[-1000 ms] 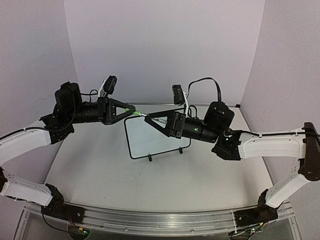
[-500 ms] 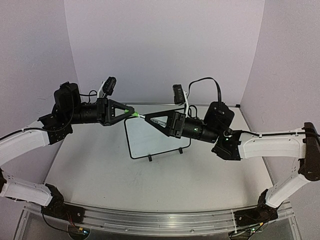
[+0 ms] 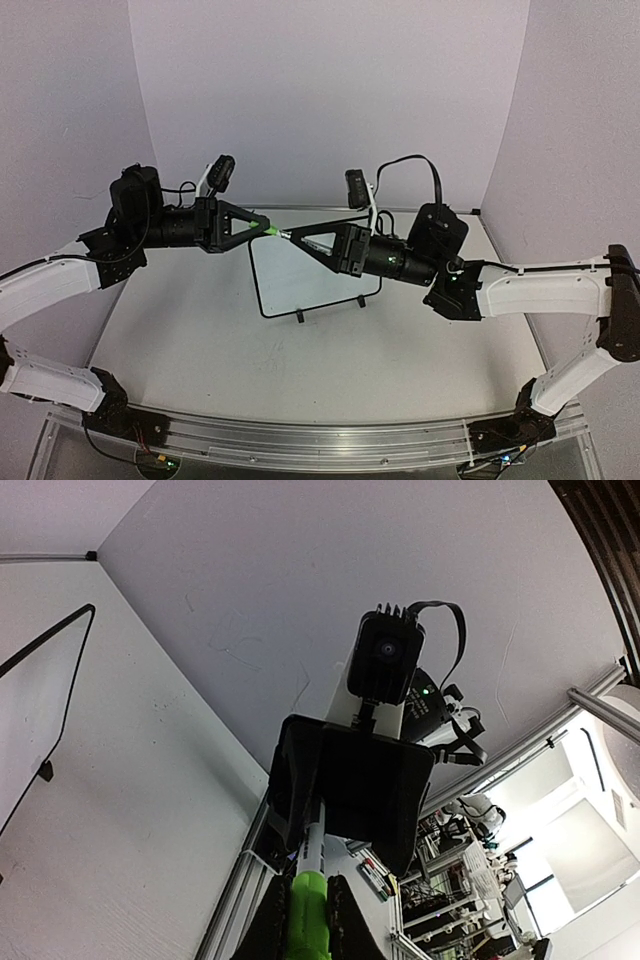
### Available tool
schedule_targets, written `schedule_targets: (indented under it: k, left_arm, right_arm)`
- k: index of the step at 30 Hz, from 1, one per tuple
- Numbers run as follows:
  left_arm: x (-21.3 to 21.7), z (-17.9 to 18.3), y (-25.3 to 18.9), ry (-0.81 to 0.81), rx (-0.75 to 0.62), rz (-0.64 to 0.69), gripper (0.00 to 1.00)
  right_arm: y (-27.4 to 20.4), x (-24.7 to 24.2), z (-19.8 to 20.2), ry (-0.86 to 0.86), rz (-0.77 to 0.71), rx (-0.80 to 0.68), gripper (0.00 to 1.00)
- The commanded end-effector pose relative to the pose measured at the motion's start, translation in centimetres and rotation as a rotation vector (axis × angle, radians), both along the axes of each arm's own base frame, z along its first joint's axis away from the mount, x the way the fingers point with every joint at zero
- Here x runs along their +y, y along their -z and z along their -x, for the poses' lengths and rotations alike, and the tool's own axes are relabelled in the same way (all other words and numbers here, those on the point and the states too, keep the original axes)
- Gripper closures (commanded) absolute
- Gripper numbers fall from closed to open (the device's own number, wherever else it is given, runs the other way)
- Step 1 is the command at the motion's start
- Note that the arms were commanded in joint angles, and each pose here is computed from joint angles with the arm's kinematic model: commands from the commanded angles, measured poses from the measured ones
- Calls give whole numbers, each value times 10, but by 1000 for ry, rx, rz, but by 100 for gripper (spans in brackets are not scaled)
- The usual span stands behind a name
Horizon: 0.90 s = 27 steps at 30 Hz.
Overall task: Write a sentence on the whiteboard
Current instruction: Open the pen cap from the whiteboard marker.
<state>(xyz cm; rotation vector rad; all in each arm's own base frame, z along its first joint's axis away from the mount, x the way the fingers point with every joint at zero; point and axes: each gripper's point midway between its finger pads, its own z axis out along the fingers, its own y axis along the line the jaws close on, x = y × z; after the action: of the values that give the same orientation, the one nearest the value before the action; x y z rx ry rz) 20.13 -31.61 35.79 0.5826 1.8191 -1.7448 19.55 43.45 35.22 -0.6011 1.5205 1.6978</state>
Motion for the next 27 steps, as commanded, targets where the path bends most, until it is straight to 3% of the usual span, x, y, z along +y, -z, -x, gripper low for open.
schedule_targets:
  k: [1, 7, 17, 27]
  left_arm:
    - [-3, -5, 14, -2, 25, -47, 100]
    - [-3, -5, 15, -2, 22, -50, 100]
    - [0, -2, 16, -7, 24, -50, 100]
    - [13, -11, 14, -133, 8, -32, 100]
  right_arm:
    - [-37, -5, 8, -19, -101, -75, 57]
    - [-35, -2, 5, -12, -97, -70, 66]
    - [-30, -4, -1, 25, -94, -52, 98]
    - [-7, -18, -14, 135, -65, 3, 100]
